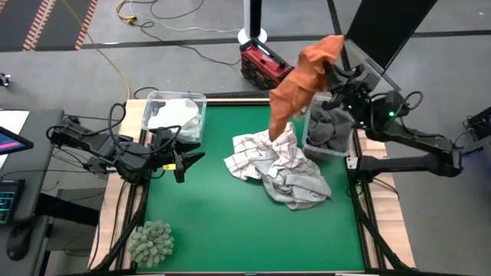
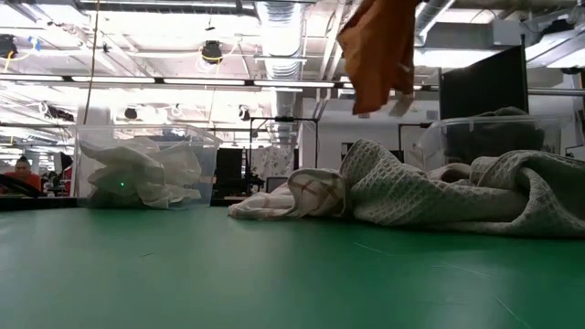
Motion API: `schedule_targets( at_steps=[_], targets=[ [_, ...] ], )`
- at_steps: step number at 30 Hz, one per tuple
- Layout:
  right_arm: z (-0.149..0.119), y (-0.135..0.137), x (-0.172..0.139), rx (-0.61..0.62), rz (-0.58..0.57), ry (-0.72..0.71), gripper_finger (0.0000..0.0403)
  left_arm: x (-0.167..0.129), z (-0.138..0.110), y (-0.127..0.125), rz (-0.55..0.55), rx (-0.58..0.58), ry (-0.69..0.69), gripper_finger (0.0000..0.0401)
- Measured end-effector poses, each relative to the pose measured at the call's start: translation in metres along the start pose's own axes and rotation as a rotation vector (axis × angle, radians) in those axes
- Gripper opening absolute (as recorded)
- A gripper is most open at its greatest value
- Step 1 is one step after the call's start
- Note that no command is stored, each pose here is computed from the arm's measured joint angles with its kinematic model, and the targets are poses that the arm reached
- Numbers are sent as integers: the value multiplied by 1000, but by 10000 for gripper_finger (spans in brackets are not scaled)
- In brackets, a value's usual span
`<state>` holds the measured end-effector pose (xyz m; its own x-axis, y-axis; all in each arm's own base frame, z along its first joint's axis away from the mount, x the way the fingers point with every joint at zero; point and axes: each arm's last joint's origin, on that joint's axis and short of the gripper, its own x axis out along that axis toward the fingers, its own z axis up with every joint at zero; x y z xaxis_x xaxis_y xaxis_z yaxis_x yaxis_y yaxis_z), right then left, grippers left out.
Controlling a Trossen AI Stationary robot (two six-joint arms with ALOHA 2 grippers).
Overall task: Sort towels by color in basket
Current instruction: Put the orange towel into the right transparent bin
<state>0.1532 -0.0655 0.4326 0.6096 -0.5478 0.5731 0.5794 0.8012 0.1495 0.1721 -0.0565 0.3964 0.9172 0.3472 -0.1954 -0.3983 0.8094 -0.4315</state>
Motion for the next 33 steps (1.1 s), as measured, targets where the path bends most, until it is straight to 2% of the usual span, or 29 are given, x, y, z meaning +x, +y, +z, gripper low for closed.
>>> schedule_targets(
  at_steps=[2, 6, 10, 14, 23, 25, 28, 33],
  targets=[
    [7, -4, -6, -92, -9, 74, 28, 0, 0, 0, 0, 0, 0, 194],
    [8, -15, -28, -266, -71, 379, 28, 0, 0, 0, -1, 0, 1, 194],
    [11, -25, -53, -308, -170, 638, 28, 0, 0, 0, -3, -1, 2, 194],
    [30, -36, -77, -333, -285, 763, 28, 0, 0, 0, -3, -2, 2, 194],
    [68, -52, -115, -377, -471, 912, 28, 0, 0, 0, -5, -7, 0, 194],
    [69, -52, -116, -366, -479, 914, 28, 0, 0, 0, -5, -7, -1, 194],
    [61, -48, -110, -327, -393, 979, 28, 0, 0, 0, -5, -8, -1, 194],
    [31, -40, -99, -306, -354, 1240, 26, 0, 0, 0, -5, -8, -1, 194]
  ],
)
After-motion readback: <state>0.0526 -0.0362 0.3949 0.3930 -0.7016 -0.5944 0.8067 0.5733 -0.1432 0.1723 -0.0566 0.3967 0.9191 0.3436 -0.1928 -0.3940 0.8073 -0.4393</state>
